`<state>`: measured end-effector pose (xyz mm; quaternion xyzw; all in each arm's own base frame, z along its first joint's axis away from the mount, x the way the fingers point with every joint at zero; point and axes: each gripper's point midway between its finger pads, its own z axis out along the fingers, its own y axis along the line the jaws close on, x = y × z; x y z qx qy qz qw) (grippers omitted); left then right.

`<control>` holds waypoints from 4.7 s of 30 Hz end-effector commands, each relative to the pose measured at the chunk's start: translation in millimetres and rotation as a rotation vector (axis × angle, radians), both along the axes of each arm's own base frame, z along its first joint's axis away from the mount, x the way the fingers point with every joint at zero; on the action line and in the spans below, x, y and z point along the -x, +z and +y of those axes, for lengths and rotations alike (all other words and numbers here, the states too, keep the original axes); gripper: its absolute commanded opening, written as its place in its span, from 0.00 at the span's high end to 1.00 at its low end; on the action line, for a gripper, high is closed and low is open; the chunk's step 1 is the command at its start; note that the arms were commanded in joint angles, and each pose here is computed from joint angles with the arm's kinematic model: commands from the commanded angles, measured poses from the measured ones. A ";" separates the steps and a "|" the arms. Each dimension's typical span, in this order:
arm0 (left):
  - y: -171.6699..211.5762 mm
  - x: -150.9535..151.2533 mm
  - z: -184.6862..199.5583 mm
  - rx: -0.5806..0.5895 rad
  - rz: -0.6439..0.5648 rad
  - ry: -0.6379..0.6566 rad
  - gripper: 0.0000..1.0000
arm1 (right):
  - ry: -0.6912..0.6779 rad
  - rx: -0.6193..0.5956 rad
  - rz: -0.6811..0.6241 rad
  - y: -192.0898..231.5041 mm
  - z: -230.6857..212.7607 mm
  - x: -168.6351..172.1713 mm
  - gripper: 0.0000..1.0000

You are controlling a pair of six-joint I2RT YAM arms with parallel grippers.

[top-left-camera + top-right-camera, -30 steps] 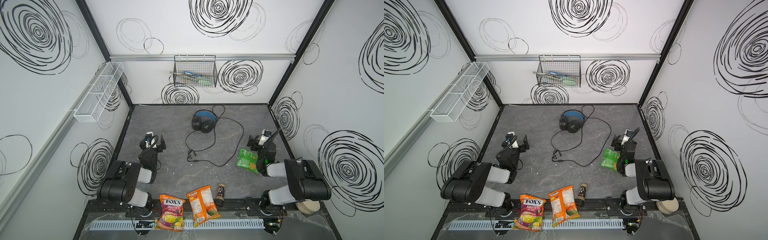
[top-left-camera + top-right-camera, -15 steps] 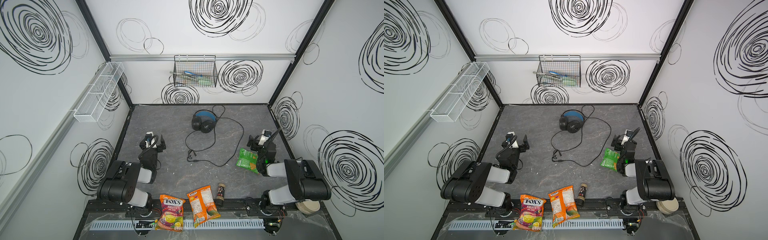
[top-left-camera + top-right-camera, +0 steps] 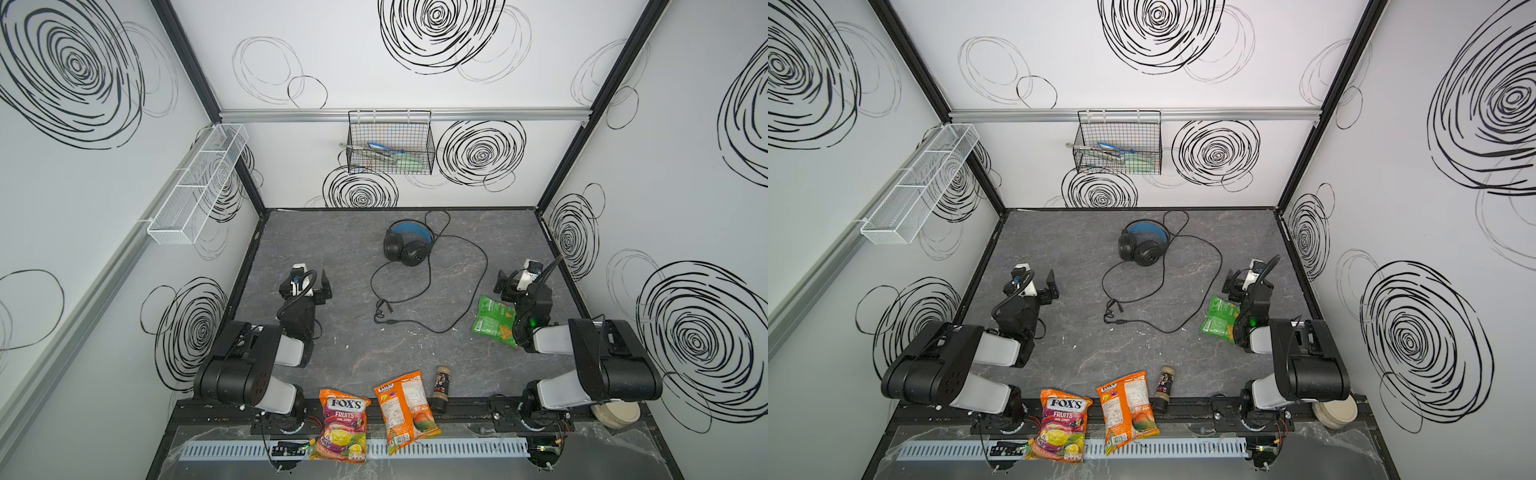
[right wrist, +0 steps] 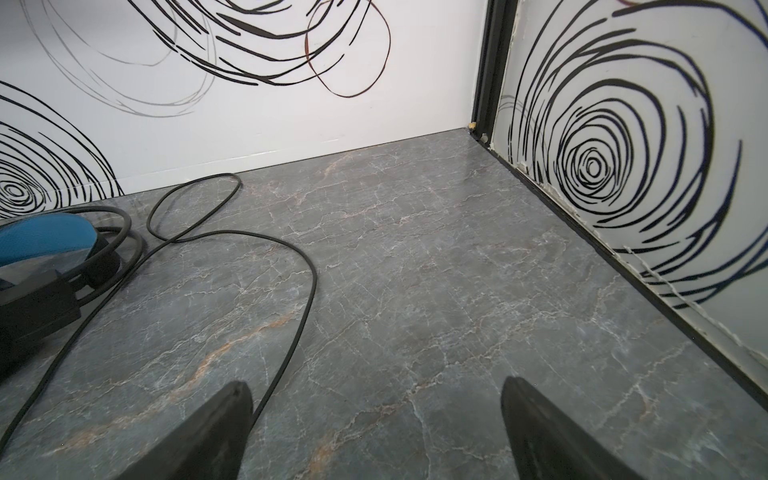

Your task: Wrap the headphones

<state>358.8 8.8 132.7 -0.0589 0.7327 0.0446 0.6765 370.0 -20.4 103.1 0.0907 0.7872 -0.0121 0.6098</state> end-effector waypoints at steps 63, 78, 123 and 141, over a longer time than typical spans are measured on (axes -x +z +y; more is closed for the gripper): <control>39.9 -17.7 -4.2 0.011 0.027 -0.014 0.04 | -0.104 0.066 0.107 45.9 8.4 -42.5 0.03; 89.2 -27.6 -100.3 0.580 0.394 -0.283 0.04 | 0.015 -0.486 0.627 5.8 164.0 -144.1 0.03; 1.1 12.6 -100.2 0.603 0.668 -0.276 0.02 | 0.380 0.030 0.821 -51.1 267.0 -130.5 0.56; -10.3 -58.2 -128.0 0.605 0.758 -0.344 0.26 | 0.526 0.017 0.791 -23.8 308.2 -90.7 0.52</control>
